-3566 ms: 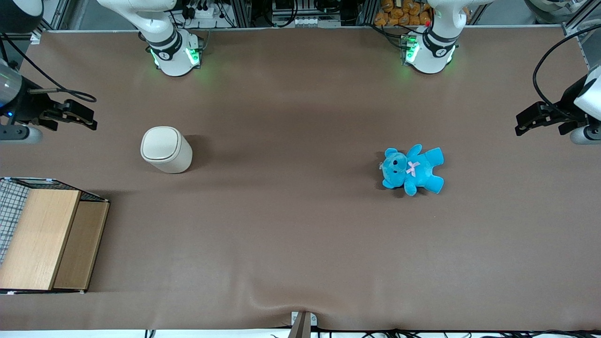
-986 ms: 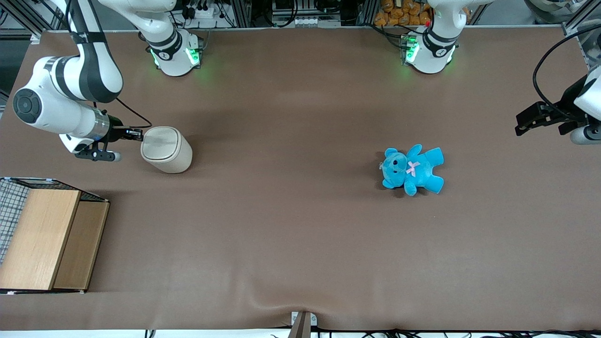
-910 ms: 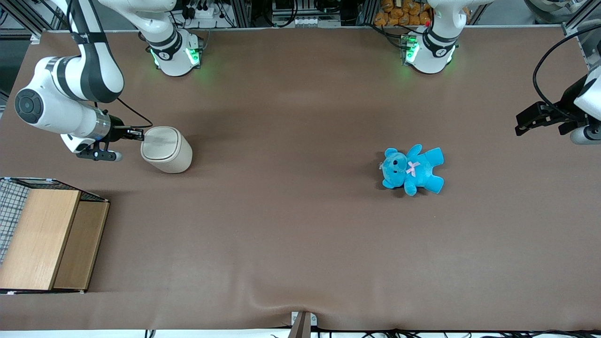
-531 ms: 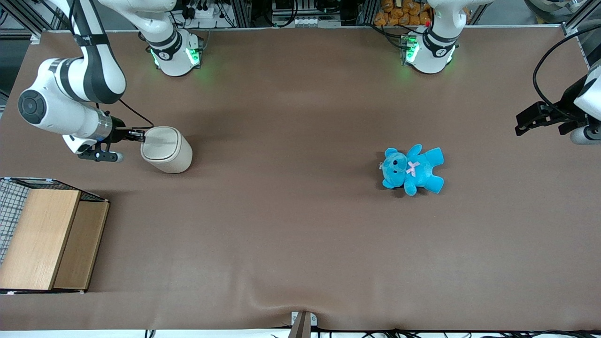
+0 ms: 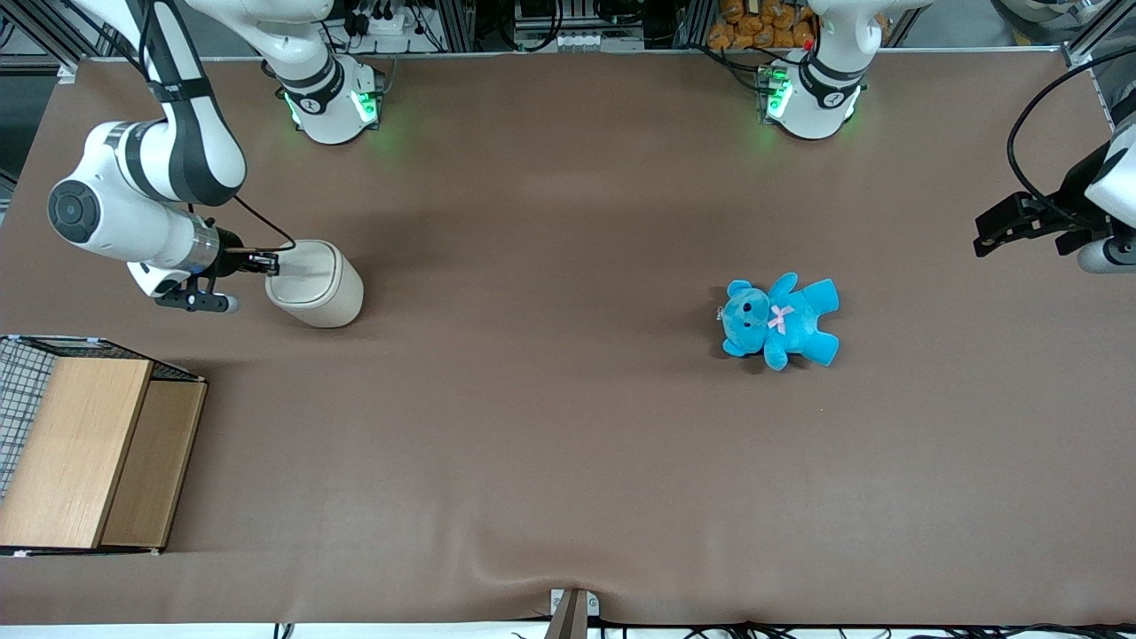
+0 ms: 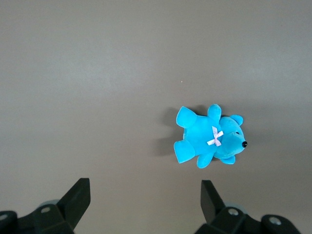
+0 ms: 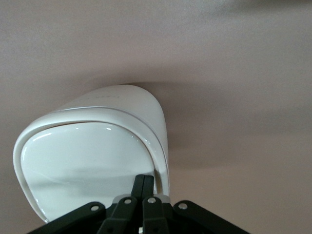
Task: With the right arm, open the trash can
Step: 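Close the right gripper on the lid edge of the white trash can, then pull the lid up and back with the right gripper, then release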
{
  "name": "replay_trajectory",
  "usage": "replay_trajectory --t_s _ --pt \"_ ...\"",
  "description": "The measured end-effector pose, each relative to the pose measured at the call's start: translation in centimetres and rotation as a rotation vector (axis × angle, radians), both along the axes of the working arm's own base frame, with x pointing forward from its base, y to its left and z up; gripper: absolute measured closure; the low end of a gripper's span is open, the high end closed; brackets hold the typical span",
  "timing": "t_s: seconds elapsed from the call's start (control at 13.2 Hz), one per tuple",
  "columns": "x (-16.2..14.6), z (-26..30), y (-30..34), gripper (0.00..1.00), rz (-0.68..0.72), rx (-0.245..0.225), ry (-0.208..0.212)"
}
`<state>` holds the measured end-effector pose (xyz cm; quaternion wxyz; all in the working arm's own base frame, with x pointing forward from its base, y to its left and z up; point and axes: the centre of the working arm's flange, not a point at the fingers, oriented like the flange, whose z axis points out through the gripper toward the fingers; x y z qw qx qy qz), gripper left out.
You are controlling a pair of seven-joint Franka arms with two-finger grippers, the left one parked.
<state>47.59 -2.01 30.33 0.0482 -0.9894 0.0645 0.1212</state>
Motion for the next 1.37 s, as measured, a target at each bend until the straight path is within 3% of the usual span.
replay_trajectory --t_s 0.23,0.68,1.37 --pt "-0.1 0.1 0.2 0.99 0.005 0.003 0.016" --pt "0.4 2.2 1.7 0.99 0.023 0.034 0.092" --pt "3.3 11.8 4.6 0.99 0.025 0.032 0.164"
